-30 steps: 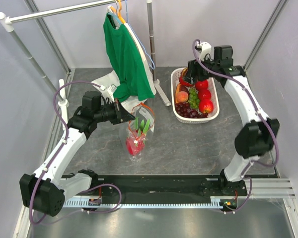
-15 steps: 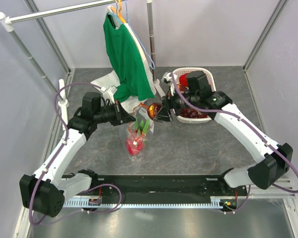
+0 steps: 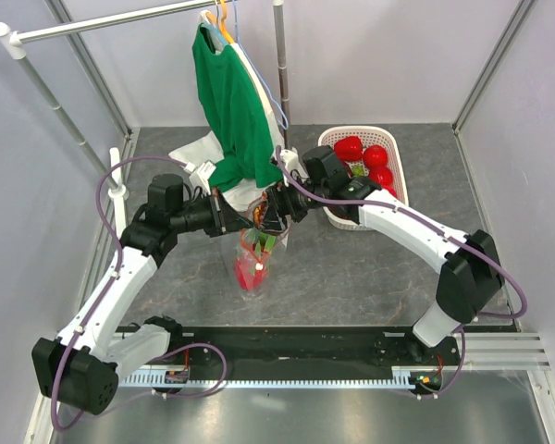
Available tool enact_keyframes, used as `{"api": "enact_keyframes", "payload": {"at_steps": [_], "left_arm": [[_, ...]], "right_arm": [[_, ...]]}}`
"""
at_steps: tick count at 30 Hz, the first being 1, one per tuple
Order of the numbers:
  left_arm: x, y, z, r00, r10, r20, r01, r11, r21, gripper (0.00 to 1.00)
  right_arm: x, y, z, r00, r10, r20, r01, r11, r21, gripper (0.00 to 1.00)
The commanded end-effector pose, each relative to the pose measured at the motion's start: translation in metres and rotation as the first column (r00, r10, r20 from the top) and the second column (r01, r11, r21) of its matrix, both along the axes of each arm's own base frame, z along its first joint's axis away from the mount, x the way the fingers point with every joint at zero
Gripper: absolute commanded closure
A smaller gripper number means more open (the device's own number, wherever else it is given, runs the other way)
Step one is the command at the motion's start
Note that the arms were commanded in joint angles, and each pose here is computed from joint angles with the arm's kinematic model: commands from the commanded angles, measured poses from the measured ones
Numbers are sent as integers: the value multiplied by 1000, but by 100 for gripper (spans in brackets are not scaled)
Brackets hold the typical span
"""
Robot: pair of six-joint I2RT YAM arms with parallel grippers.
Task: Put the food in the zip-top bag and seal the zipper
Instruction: Place the fake fruit in the zipper food storage bag, then fake bread.
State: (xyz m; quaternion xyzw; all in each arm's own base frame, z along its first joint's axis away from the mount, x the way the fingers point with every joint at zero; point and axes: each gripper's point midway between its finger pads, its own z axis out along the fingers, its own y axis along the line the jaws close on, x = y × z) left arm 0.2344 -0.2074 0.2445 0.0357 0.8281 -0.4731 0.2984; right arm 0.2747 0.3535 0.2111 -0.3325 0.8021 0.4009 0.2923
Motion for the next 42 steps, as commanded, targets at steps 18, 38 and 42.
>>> {"api": "enact_keyframes", "payload": {"at_steps": [18, 38, 42], "left_arm": [[-3, -1, 14, 999, -28, 19, 29, 998, -62, 98], [-2, 3, 10, 999, -21, 38, 23, 999, -29, 98], [-2, 3, 4, 999, -25, 20, 25, 999, -26, 98]], "right_arm": [[33, -117, 60, 950, -307, 48, 301, 948, 105, 2], [201, -221, -48, 808, -571, 144, 585, 754, -298, 2], [198, -210, -75, 825, -559, 83, 552, 766, -330, 4]]}}
